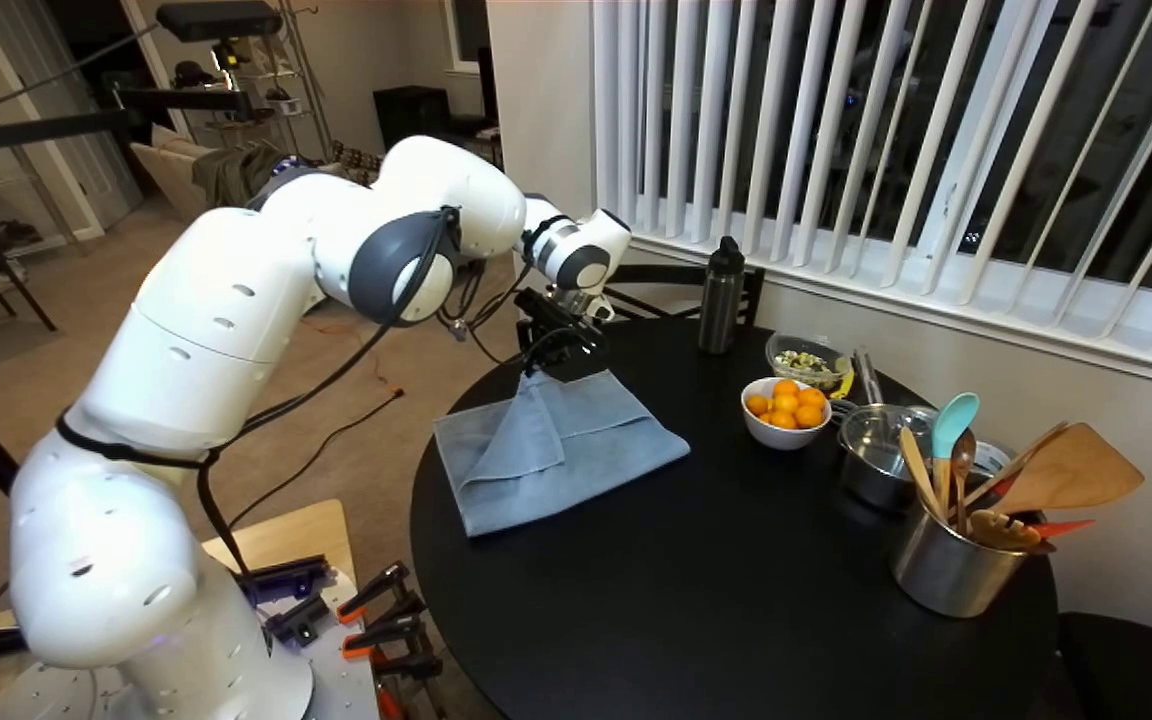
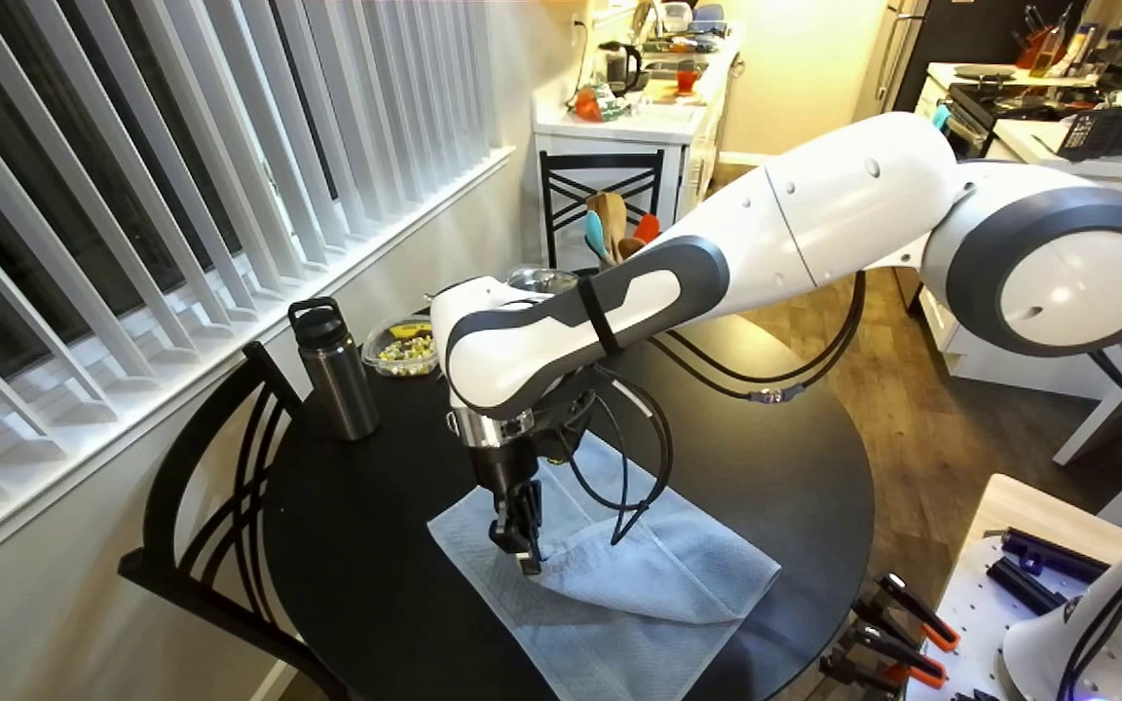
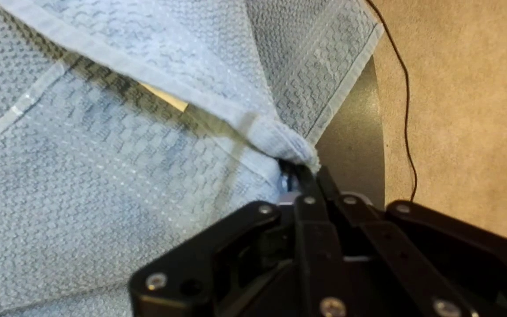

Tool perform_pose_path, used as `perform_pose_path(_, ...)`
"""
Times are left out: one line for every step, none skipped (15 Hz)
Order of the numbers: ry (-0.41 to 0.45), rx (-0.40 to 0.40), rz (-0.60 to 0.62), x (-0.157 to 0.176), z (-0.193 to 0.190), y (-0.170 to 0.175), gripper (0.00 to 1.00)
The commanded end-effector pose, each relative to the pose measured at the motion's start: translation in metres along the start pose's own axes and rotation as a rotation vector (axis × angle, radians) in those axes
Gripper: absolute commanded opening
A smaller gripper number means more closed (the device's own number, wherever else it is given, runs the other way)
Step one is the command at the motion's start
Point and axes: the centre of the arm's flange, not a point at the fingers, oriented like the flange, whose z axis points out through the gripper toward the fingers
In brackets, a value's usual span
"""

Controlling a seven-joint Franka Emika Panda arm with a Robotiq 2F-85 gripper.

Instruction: Fold the towel on the table

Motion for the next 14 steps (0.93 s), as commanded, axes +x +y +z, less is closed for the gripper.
perform_pose_path(0.012, -0.027, 0.022, 0.022, 0.003, -0.007, 0.02)
perform_pose_path(0.016, -0.029, 0.028, 0.026, 0.003, -0.007, 0.02)
perform_pose_path(0.024, -0.029, 0.036, 0.029, 0.003, -0.007, 0.02)
perform_pose_path(0.032, -0.031, 0.043, 0.032, 0.003, -0.006, 0.02)
perform_pose_path(0.039, -0.036, 0.062, 0.034, 0.003, -0.005, 0.02)
perform_pose_path(0.049, -0.040, 0.079, 0.035, 0.003, -0.002, 0.02)
perform_pose_path(0.064, -0.038, 0.099, 0.036, 0.001, 0.000, 0.02)
perform_pose_path(0.078, -0.040, 0.117, 0.036, -0.001, 0.002, 0.02)
perform_pose_path(0.086, -0.044, 0.129, 0.038, -0.003, 0.003, 0.02)
perform_pose_path(0.081, -0.048, 0.137, 0.041, -0.003, 0.004, 0.02)
perform_pose_path(0.077, -0.053, 0.137, 0.043, -0.002, 0.004, 0.02)
perform_pose_path(0.068, -0.053, 0.138, 0.047, 0.000, 0.003, 0.02)
perform_pose_path(0.061, -0.055, 0.130, 0.050, 0.003, 0.001, 0.02)
perform_pose_path(0.056, -0.055, 0.126, 0.053, 0.006, 0.000, 0.02)
